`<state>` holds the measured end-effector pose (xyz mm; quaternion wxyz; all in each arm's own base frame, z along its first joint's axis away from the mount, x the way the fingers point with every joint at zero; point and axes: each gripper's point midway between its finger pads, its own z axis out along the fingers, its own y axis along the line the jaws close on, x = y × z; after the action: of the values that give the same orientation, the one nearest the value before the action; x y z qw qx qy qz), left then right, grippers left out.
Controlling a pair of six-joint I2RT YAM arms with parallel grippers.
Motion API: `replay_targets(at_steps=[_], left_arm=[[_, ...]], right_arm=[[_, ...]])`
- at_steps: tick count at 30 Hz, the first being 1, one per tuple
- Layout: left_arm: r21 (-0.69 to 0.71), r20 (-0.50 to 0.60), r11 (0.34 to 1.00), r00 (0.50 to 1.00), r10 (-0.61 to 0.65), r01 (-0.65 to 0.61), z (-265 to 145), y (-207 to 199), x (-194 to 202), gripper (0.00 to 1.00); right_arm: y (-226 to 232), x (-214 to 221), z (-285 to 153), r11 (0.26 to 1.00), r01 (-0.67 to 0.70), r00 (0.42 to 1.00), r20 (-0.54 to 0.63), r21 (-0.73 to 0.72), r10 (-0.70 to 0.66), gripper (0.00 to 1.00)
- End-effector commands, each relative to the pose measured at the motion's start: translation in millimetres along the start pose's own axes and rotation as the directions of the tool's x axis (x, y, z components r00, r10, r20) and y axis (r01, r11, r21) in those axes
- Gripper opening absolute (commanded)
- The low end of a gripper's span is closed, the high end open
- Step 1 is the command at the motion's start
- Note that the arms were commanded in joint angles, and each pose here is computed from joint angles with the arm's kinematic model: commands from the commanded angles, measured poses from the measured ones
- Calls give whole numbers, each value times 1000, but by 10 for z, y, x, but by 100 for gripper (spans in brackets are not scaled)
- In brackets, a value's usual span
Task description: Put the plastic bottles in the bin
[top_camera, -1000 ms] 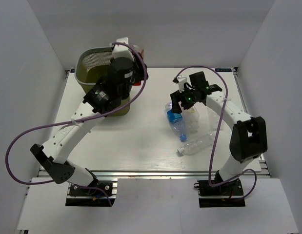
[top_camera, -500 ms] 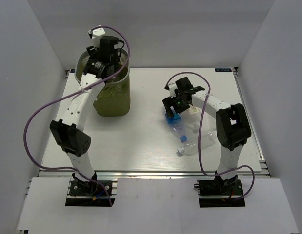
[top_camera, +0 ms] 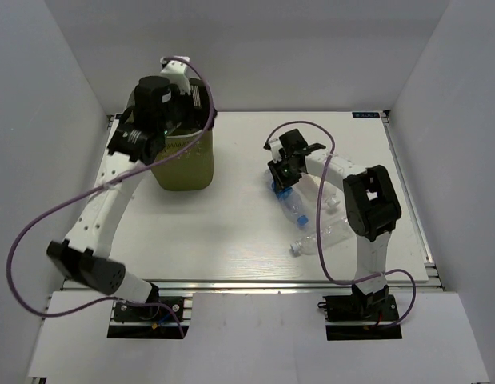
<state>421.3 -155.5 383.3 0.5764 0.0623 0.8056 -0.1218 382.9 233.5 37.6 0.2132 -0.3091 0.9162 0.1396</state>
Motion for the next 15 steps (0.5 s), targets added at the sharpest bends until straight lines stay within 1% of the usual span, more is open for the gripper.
replay_targets(at_steps=[1, 2, 3, 4, 5, 6, 7, 8, 9, 10, 11, 12, 13, 14, 15], left_arm=[[534, 23, 839, 993, 114, -109, -534, -937, 164, 100], [600, -85, 798, 988, 132, -55, -571, -1031, 566, 100], [618, -133, 786, 983, 128, -19, -619, -1070, 757, 100], [629, -159, 777, 979, 126, 2, -672, -1123, 924, 100], [638, -198, 770, 973, 122, 33, -797, -1112, 1219, 100], [632, -183, 774, 978, 101, 38, -817, -1096, 1257, 100], [636, -205, 768, 976, 76, 74, -876, -1136, 1360, 100], [634, -255, 766, 964, 78, 106, -898, -1143, 1622, 100], [642, -248, 759, 966, 68, 112, -941, -1173, 1647, 100], [647, -275, 750, 960, 63, 136, -951, -1209, 1750, 100], [647, -324, 745, 943, 75, 163, -976, -1245, 1960, 100], [640, -338, 748, 939, 70, 175, -974, -1263, 2023, 100], [635, -371, 749, 925, 82, 189, -970, -1269, 2175, 100], [633, -398, 749, 912, 98, 195, -972, -1304, 2267, 100], [618, -431, 759, 896, 109, 205, -954, -1296, 2398, 100]], right_arm=[[82, -359, -290, 997, 55, 994, 96, -55, -49, 18], [152, -524, -473, 992, 90, 985, 157, -89, -75, 12], [167, -659, -637, 990, 113, 975, 204, -88, -93, 10], [197, -1025, -926, 985, 152, 945, 302, -78, -122, 10], [213, -1184, -1119, 982, 178, 924, 353, -61, -145, 9], [251, -1457, -1392, 977, 207, 886, 432, -45, -168, 9], [266, -1615, -1541, 975, 222, 860, 476, -25, -184, 9], [317, -1863, -1805, 973, 232, 817, 544, -6, -191, 9], [320, -2143, -2115, 971, 236, 756, 621, 40, -209, 9], [338, -2278, -2275, 970, 235, 721, 660, 54, -212, 9], [404, -2637, -2710, 967, 238, 605, 765, 92, -221, 9], [439, -2746, -2848, 966, 237, 562, 796, 105, -224, 9], [470, -2843, -2963, 965, 240, 520, 825, 108, -222, 9], [578, -3078, -3335, 959, 256, 381, 900, 119, -213, 9], [629, -3143, -3399, 957, 265, 338, 918, 117, -206, 7]])
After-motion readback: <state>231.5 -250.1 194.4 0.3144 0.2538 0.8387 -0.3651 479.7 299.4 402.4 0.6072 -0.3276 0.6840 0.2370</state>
